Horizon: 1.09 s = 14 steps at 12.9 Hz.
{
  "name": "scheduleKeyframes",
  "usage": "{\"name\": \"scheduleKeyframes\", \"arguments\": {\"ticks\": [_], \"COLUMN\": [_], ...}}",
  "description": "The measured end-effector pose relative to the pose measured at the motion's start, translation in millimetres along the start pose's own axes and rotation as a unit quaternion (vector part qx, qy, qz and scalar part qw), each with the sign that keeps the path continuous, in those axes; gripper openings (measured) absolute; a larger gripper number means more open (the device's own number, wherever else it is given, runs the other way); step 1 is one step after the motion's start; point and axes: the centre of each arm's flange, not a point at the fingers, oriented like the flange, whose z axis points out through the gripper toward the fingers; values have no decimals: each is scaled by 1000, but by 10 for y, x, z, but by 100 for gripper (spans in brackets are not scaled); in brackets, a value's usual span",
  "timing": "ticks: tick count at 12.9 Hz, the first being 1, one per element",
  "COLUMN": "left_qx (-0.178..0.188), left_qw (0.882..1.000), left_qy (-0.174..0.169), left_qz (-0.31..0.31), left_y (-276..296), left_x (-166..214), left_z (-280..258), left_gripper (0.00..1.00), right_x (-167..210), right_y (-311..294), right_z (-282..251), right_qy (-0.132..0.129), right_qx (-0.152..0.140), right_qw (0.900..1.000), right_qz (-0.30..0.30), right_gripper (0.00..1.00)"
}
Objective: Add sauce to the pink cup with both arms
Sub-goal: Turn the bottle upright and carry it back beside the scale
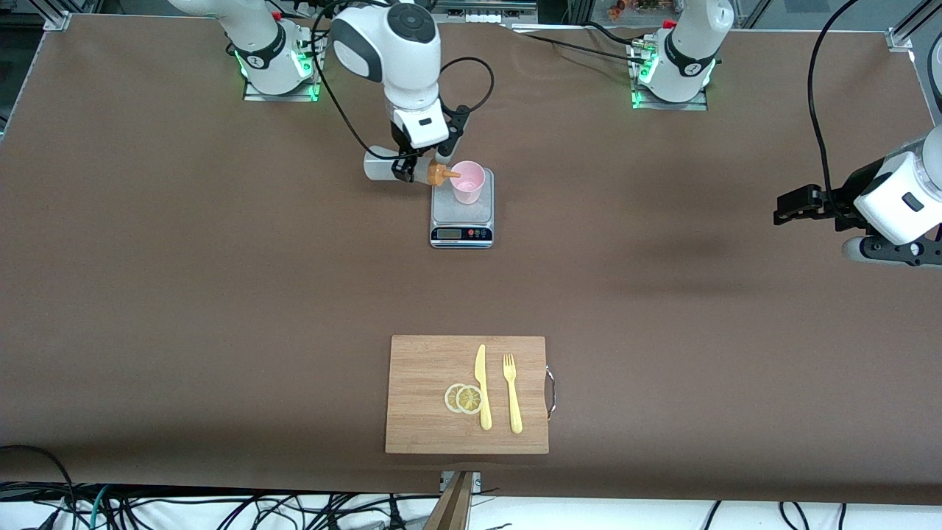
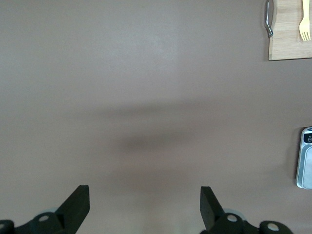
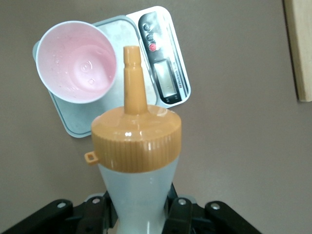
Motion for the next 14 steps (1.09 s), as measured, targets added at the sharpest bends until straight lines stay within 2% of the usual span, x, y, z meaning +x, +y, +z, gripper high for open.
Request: {"name": "scheduleKeyframes", "arguments": {"ticks": [4,7,10,14], "left_qx": [0,0,0,0], "left_qw": [1000,1000,1000,1000], "left_qy": [0,0,0,-1], "left_qz": [0,0,0,0], "left_y": [0,0,0,-2], "left_x": [0,0,2,6], "left_z": [0,0,3,11], "left_gripper": [100,100,100,100], "right_x": [-280,-475,-690,-1004], "right_y": [473,788,1088,1373], "right_z": [-103,-97,-70,20], "right_qy": [57,107,166,212], "right_qx": [76,121,153,186], "right_qw": [995,987,974,959], "right_qz": [-8,-2,-2,-21], "right_gripper": [36,36,36,36]}}
